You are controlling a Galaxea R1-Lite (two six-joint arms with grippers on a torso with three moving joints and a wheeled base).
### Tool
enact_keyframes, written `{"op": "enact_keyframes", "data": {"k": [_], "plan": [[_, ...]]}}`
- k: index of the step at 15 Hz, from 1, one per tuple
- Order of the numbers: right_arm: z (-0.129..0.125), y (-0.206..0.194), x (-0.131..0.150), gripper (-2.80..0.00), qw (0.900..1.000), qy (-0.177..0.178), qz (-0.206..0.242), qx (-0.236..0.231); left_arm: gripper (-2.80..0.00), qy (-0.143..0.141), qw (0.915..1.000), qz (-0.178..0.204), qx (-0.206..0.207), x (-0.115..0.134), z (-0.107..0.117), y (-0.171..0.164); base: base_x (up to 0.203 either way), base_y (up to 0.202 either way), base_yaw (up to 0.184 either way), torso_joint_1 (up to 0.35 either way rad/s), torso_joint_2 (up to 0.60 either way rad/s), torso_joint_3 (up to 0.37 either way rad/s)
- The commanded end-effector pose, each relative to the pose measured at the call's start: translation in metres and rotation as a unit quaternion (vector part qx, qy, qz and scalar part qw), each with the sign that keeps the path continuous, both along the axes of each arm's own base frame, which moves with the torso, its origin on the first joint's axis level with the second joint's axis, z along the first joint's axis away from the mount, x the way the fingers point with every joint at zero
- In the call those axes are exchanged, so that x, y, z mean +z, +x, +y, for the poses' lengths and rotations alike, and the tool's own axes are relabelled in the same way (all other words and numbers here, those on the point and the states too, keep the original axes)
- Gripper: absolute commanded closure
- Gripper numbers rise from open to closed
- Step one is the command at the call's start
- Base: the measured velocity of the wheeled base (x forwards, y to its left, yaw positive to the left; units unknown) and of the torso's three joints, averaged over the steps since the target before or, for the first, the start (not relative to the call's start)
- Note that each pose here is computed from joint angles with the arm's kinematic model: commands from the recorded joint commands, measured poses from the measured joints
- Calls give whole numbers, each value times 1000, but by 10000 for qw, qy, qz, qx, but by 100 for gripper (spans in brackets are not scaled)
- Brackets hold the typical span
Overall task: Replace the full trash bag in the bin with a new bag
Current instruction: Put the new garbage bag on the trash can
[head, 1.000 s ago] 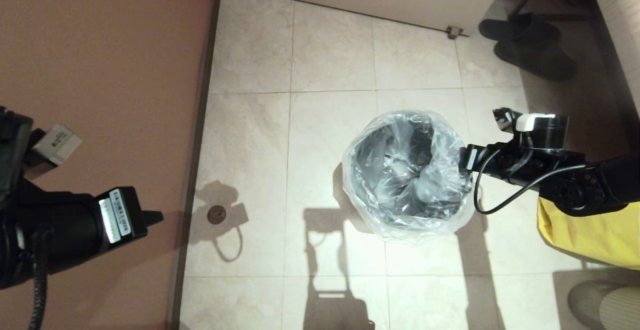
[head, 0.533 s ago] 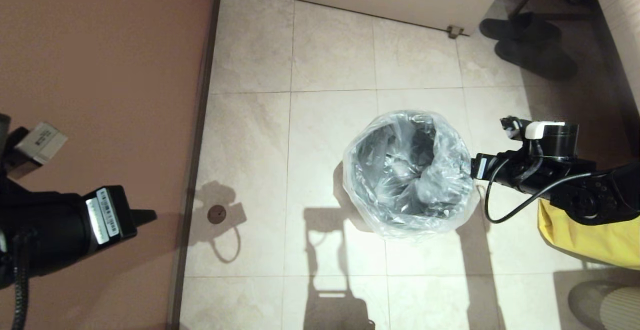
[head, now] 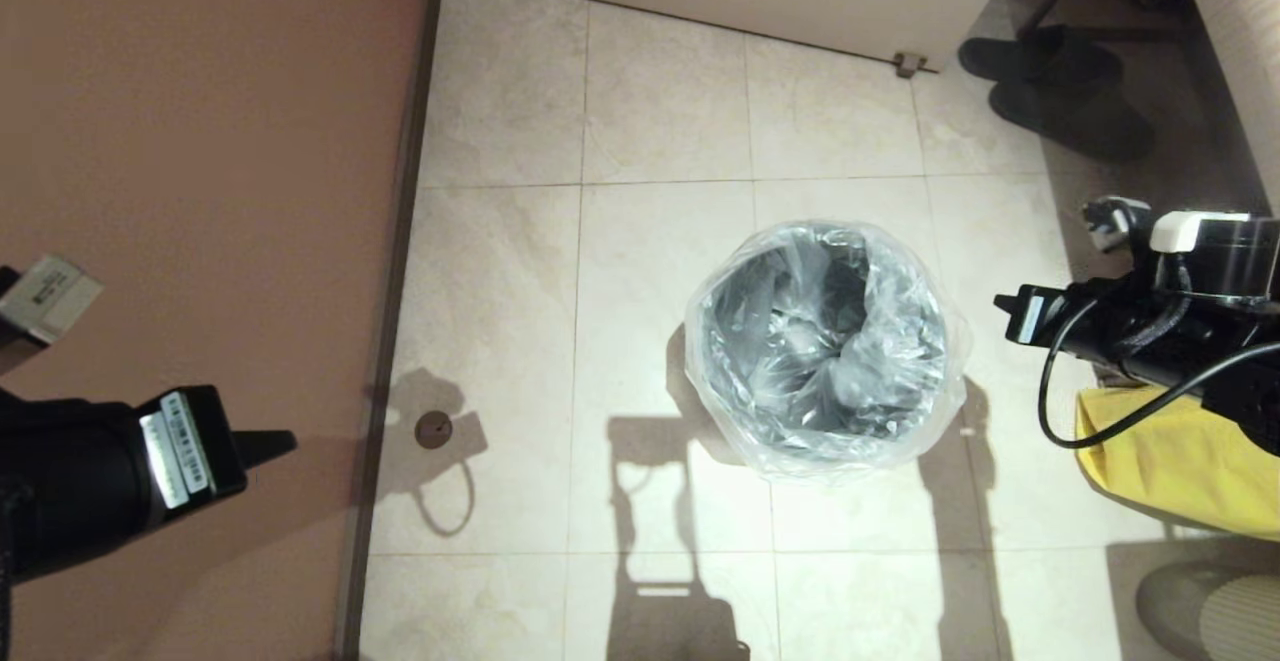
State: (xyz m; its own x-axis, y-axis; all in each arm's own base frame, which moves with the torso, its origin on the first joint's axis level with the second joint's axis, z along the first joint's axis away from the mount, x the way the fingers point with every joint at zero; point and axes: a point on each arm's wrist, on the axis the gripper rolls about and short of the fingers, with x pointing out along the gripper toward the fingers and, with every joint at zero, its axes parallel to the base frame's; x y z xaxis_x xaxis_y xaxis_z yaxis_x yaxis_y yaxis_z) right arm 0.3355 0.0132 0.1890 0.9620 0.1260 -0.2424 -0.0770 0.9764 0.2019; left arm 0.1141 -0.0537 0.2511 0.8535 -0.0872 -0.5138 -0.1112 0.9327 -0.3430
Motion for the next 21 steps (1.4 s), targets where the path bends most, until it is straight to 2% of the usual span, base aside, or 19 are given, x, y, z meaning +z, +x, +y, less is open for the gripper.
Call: {"op": "enact_keyframes", "data": {"k": [1,5,8,10,12,14,18,19,21], "plan": [[9,-18,26,0,9996,43,-202,180,0,-28,10000,-32,21,2,1,-1,0,0,0,0,0,0],[61,-27,53,0,9945,162,-195,1018,0,-82,9998,-174,-8,3,-2,3,0,0,0,0,0,0],[104,-17,46,0,9876,127,1,1567,0,58,9998,-181,-78,3,-2,3,0,0,0,0,0,0],[120,-8,23,0,9835,-151,431,1748,0,109,9998,-129,-64,-1,-1,2,0,0,0,0,0,0],[130,7,-15,0,9771,-472,967,1833,0,137,9999,-74,-57,-5,-1,3,0,0,0,0,0,0],[143,22,-49,0,9732,-602,1186,1877,0,148,9999,-51,-60,-7,-1,2,0,0,0,0,0,0],[176,53,-104,0,9708,-586,961,2118,0,149,9999,-61,-61,-18,-5,9,0,0,0,0,0,0],[186,63,-107,0,9716,-517,730,2189,0,108,9998,-170,-68,-18,-6,12,0,0,0,0,0,0],[199,78,-98,0,9724,-392,327,2278,0,141,9997,-151,-86,-20,-8,15,0,0,0,0,0,0]]}}
